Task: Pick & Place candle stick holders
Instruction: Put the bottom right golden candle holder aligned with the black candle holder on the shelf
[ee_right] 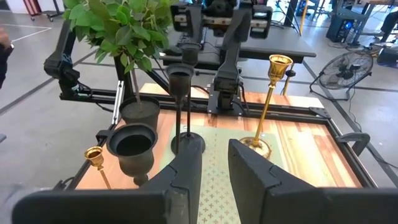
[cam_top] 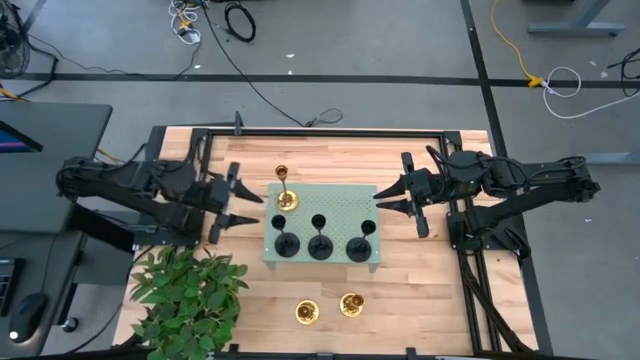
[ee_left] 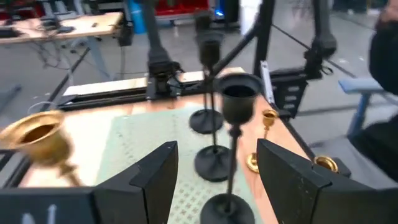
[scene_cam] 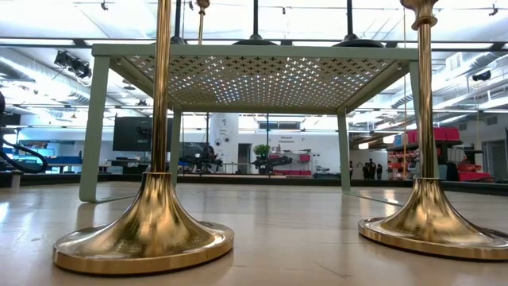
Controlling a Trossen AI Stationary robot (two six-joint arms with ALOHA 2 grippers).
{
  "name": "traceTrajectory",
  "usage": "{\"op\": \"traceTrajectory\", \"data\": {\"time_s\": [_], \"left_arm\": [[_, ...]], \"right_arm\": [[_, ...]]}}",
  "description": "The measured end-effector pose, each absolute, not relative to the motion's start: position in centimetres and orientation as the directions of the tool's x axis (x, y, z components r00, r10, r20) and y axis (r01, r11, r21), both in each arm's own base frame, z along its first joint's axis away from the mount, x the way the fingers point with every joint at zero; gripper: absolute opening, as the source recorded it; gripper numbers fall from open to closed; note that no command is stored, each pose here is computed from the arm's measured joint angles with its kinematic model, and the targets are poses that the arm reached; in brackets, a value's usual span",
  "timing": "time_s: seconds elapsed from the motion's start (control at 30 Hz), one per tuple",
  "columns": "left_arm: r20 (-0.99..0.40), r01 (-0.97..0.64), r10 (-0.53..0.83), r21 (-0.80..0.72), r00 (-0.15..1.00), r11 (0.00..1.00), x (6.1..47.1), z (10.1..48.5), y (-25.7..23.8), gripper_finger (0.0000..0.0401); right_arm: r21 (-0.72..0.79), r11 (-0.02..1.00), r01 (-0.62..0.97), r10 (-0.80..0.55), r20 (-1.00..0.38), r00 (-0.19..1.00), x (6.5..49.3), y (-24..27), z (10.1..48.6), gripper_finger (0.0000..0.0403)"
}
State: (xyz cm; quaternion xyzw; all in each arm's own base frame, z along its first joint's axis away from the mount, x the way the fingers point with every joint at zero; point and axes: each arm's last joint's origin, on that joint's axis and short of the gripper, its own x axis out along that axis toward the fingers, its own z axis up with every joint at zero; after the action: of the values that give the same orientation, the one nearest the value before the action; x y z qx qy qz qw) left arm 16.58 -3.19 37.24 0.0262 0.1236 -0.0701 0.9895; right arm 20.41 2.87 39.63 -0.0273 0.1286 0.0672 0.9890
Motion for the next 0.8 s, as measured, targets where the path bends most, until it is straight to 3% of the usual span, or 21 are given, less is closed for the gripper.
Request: {"op": "traceTrajectory", "data": {"time_s": [0.27,0.8], "left_arm": [[-0.269,0.014,-0.024,-0.038,0.963,0.999,13.1,37.5,-2.2,0.0218],[-0.230,-0.078,0.050,-0.117,0.972,0.990,11.2,30.4,-1.6,0.0218]], "right_arm": [[-0.032,0.990,-0.139,0.126,-0.263,0.957,20.4,2.9,39.6,0.0079],[-0.011,0.987,-0.158,0.149,-0.286,0.947,20.9,4.1,36.7,0.0079]]}}
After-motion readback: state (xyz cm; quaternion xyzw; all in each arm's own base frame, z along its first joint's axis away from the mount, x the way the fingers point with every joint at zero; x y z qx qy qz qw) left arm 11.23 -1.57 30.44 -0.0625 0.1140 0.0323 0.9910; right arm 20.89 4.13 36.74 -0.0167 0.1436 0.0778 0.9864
